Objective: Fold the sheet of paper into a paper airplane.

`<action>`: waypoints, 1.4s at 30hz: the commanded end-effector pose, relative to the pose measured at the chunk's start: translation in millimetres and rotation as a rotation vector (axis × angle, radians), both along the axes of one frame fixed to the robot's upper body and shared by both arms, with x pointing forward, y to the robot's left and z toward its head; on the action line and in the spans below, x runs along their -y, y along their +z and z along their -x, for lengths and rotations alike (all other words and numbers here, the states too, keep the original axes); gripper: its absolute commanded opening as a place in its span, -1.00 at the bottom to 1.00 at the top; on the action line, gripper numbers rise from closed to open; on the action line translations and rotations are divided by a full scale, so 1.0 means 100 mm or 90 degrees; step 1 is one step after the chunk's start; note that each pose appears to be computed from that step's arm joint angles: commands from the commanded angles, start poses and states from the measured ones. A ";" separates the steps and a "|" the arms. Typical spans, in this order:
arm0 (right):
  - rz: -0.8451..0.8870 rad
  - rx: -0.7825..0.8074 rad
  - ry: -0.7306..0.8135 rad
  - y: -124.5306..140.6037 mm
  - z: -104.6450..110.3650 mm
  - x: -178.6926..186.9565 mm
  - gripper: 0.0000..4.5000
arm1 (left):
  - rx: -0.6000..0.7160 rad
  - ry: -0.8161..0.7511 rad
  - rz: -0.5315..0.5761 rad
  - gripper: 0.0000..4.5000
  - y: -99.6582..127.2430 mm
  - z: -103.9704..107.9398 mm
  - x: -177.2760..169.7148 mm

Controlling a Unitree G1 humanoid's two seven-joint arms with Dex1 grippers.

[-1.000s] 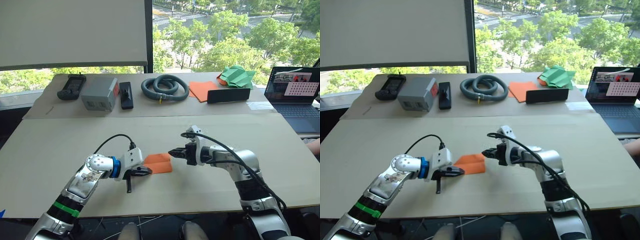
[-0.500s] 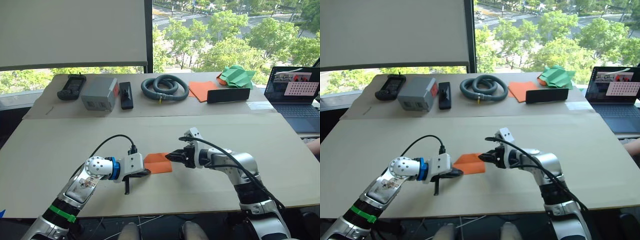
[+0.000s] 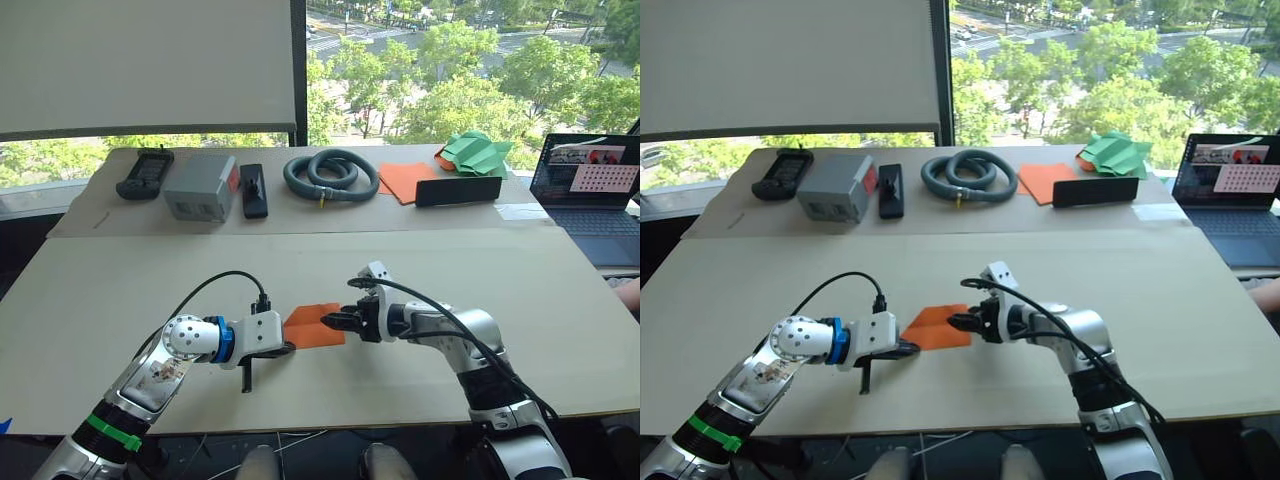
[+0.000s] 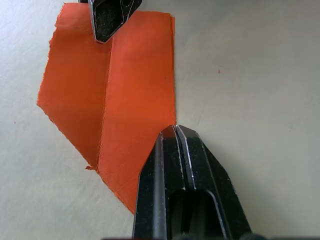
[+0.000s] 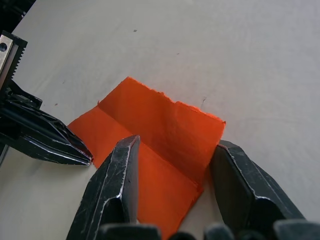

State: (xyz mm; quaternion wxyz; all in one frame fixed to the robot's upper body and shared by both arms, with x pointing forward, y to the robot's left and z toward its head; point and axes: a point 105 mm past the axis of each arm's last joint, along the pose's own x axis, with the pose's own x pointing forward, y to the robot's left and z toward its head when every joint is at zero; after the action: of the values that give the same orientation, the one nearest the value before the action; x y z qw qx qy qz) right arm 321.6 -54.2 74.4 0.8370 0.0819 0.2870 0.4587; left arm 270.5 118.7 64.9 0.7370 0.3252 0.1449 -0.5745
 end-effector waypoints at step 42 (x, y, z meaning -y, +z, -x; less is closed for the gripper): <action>0.265 0.496 0.346 -0.27 0.51 -0.03 -0.98 | -0.032 0.098 0.003 -1.00 0.24 -0.25 -0.48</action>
State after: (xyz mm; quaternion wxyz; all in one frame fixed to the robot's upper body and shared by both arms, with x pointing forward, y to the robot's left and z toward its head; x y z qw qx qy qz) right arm 270.9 -47.1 58.4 0.7319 -0.3387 0.0225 0.5909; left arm 290.4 163.3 73.3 0.7675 0.2976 0.1970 -0.5326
